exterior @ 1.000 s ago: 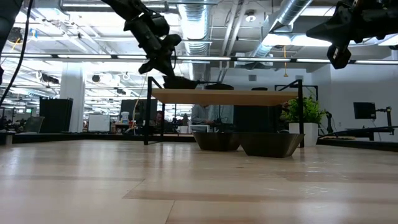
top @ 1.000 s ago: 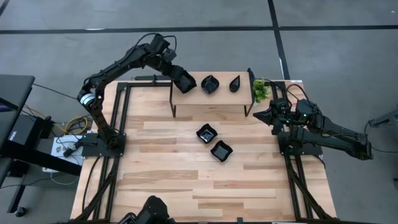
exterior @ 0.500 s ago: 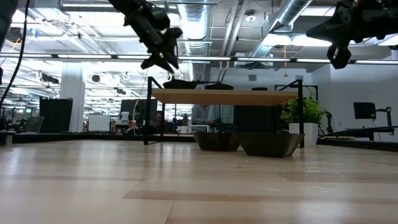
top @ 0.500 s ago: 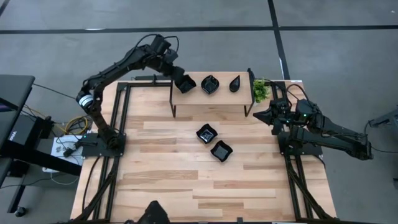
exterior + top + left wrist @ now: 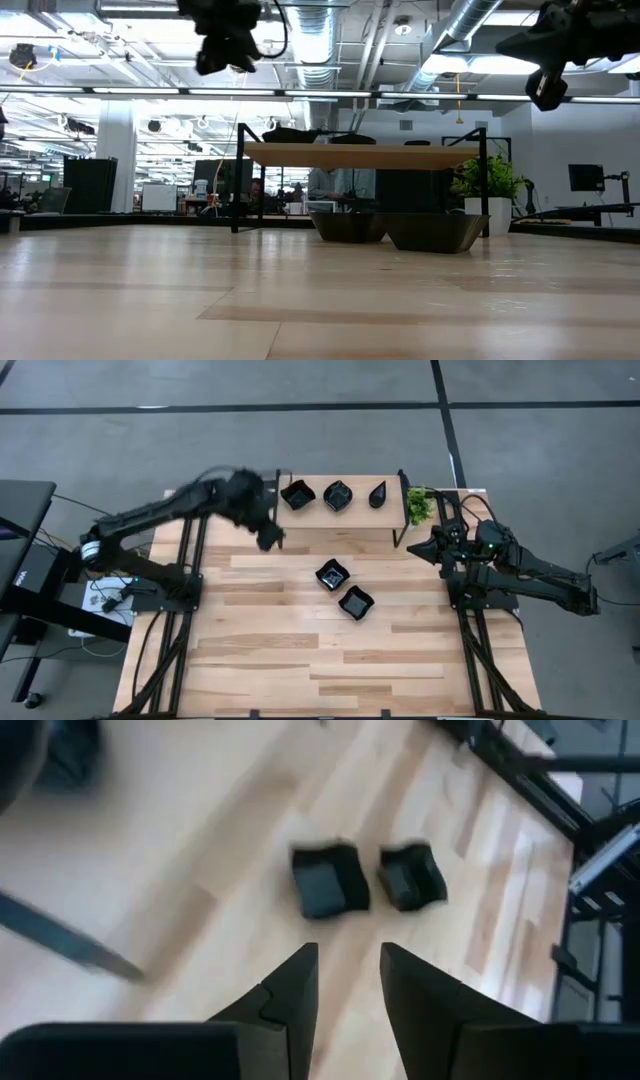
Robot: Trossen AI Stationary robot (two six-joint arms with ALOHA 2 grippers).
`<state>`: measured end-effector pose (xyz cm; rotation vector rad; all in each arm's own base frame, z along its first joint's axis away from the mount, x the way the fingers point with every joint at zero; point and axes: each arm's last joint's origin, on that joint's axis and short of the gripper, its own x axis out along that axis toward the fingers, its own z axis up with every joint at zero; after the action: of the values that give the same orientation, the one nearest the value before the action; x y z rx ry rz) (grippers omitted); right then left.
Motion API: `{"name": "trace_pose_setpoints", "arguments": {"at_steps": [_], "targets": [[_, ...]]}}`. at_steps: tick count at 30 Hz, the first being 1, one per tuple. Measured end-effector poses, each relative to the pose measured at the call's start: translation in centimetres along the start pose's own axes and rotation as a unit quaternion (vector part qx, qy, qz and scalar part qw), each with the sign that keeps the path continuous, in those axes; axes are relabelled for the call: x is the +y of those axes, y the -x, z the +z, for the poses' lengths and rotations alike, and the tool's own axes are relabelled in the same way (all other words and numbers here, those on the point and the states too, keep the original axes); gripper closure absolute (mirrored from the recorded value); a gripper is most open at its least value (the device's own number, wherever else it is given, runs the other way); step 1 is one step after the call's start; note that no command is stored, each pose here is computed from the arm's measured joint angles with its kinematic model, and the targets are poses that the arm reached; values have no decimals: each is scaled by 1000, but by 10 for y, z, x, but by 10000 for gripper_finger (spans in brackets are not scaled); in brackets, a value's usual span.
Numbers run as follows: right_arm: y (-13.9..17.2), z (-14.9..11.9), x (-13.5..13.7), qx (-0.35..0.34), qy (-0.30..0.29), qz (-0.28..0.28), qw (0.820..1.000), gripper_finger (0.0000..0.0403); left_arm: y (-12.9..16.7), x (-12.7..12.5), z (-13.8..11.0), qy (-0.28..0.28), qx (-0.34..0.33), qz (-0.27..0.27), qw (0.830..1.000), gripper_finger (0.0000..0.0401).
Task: Pick & Place Mini shaped plates
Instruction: Stack the top black distorted square plate on top of the other black distorted square plates on the shelf
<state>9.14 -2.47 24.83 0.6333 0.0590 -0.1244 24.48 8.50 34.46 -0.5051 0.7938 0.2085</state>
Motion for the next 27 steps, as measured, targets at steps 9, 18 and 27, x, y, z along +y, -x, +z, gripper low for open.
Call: {"name": "trace_pose_setpoints", "arguments": {"at_steps": [9, 18, 27], "targets": [[0, -2, 2, 8, -2, 12, 1000, 401, -54, -33, -69, 55, -31, -55, 996, 290], [-1, -3, 4, 11, -4, 14, 1000, 401, -94, -32, -74, 85, -110, -62, 988, 295], [-1, -3, 4, 10, -4, 12, 1000, 401, -152, -39, -62, 63, -98, -87, 989, 314]]}}
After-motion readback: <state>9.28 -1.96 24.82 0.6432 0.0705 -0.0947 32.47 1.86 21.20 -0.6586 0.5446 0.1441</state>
